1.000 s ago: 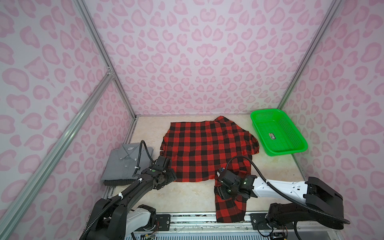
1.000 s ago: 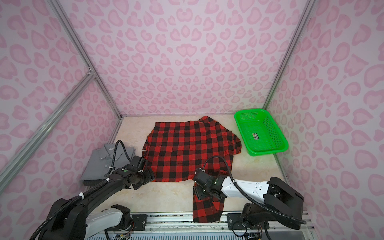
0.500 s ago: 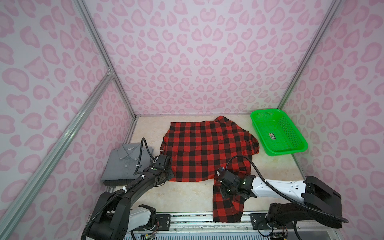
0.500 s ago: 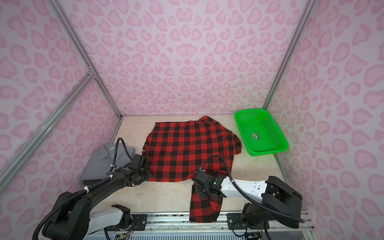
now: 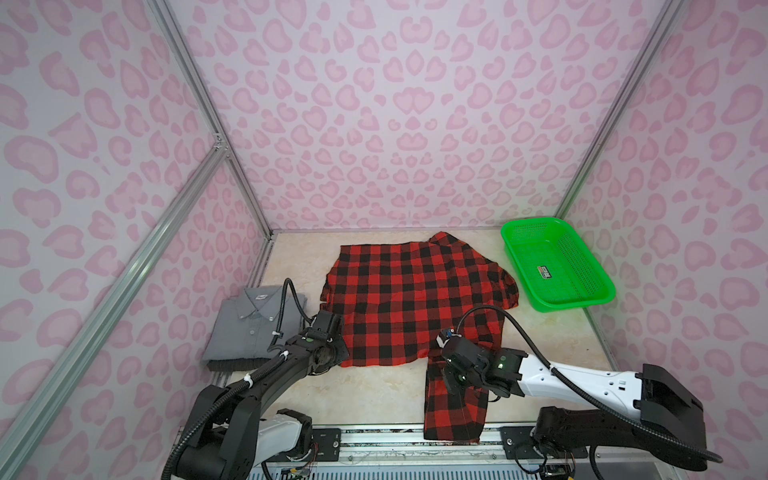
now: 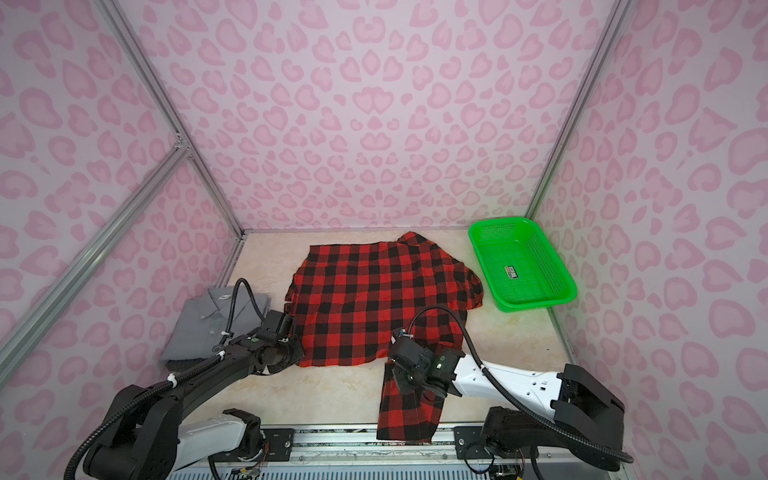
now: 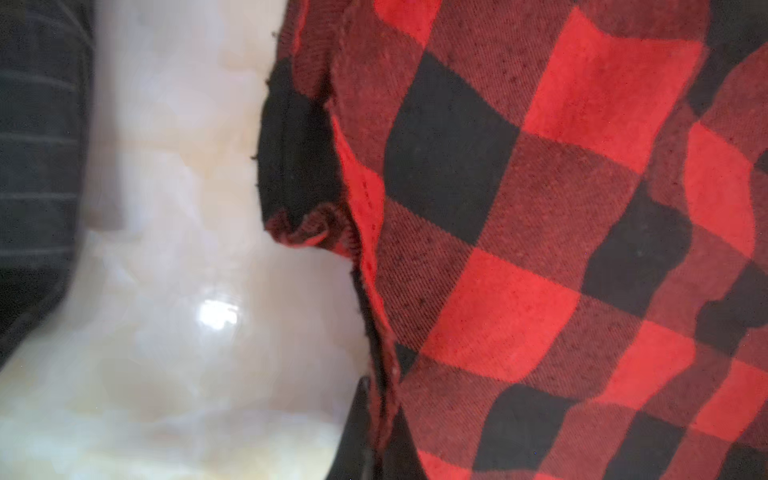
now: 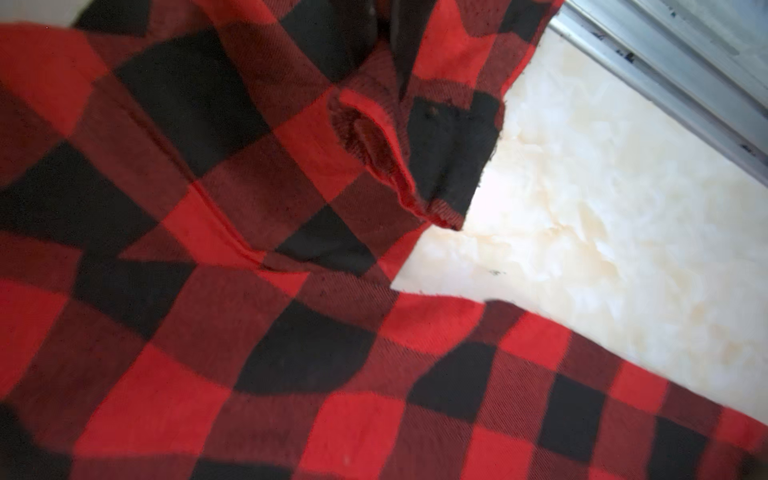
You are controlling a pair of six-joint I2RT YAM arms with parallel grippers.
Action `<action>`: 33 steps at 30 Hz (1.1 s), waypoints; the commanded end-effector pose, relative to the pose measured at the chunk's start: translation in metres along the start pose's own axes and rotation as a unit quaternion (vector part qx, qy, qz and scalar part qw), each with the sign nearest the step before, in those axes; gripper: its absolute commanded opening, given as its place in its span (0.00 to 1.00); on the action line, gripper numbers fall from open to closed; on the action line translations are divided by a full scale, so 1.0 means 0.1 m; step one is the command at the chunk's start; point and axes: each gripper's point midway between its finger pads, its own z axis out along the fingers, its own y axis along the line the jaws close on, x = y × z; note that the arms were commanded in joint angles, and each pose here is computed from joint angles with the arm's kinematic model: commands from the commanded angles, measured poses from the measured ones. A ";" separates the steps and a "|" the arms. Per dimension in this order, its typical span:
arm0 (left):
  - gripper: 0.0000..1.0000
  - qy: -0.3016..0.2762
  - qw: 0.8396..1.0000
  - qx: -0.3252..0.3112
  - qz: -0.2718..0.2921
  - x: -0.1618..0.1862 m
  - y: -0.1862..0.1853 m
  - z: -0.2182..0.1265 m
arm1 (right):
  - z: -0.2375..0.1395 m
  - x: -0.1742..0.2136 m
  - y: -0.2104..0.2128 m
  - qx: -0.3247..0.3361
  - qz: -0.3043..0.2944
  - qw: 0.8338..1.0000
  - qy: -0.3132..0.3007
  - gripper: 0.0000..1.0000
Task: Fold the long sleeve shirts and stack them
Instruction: 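Lift the sleeve cuff high with the right gripper toward the far edge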
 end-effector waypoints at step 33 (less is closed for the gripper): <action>0.02 -0.007 0.998 -0.022 -0.052 -0.43 -0.22 -0.93 | -3.04 -2.69 -0.60 0.113 -0.014 0.924 -0.365 0.00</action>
